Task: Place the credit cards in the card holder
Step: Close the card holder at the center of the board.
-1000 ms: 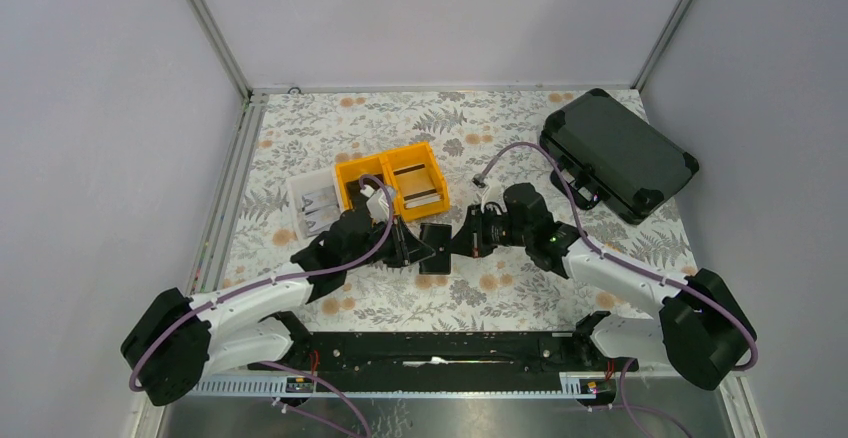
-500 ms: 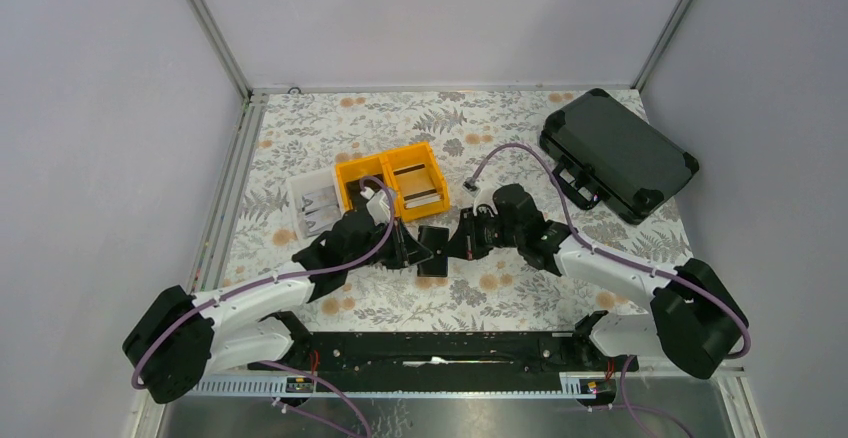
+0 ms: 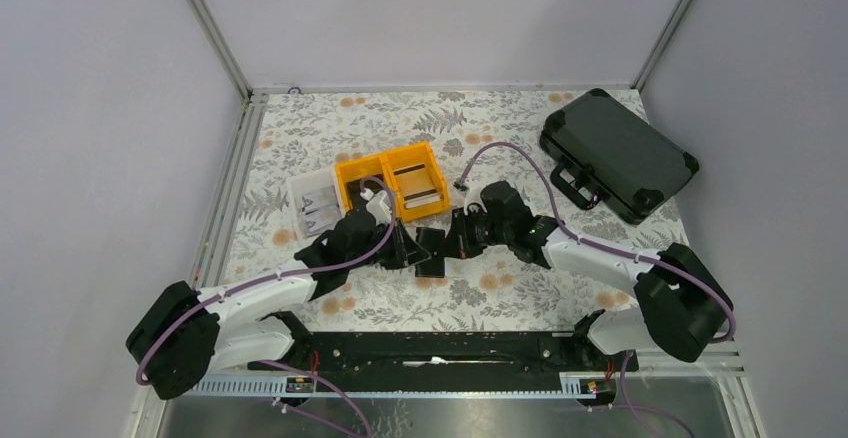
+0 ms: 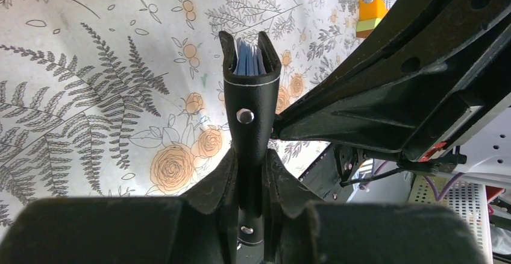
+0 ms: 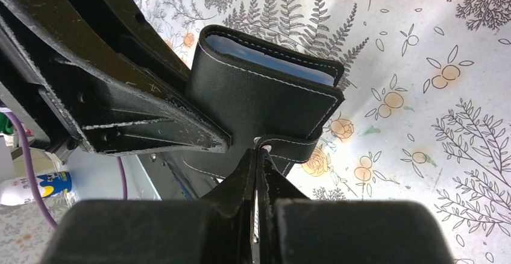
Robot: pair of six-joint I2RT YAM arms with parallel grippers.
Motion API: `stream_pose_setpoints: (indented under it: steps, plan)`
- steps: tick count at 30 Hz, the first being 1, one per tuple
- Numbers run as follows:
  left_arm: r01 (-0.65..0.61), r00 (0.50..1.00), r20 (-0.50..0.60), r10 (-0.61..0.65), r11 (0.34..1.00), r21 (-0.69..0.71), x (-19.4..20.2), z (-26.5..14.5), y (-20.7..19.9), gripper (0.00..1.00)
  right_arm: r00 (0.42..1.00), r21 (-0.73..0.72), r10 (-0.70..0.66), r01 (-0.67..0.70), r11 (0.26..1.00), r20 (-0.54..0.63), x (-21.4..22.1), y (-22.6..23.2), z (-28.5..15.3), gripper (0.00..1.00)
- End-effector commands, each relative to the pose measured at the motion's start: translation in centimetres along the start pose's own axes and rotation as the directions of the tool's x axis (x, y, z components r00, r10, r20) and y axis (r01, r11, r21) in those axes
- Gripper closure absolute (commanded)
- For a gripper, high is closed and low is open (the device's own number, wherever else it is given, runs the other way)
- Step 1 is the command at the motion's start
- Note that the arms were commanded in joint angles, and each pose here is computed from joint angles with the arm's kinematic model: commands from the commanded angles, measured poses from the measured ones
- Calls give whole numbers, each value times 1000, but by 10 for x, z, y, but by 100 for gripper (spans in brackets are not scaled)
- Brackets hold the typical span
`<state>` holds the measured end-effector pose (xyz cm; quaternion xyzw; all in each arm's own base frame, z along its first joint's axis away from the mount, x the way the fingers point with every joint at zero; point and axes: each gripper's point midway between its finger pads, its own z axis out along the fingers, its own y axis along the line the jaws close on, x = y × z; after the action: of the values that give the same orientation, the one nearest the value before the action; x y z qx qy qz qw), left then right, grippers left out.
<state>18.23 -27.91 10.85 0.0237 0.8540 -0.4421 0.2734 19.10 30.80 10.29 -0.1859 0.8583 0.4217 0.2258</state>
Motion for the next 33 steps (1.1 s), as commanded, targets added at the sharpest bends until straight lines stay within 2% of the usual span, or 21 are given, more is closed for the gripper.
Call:
stream_pose_setpoints:
  steps: [1,20,33]
  plan:
    - [-59,995,94,37,969,242,-34,-5,-69,100,996,-100,-77,80,992,34,-19,36,10,100]
    - [-45,995,99,13,942,333,-30,-9,-81,100,999,-190,-44,40,981,-13,-5,52,48,100]
    - [-50,994,106,13,933,357,-31,-12,-84,100,995,-254,-84,65,965,-62,8,60,64,100]
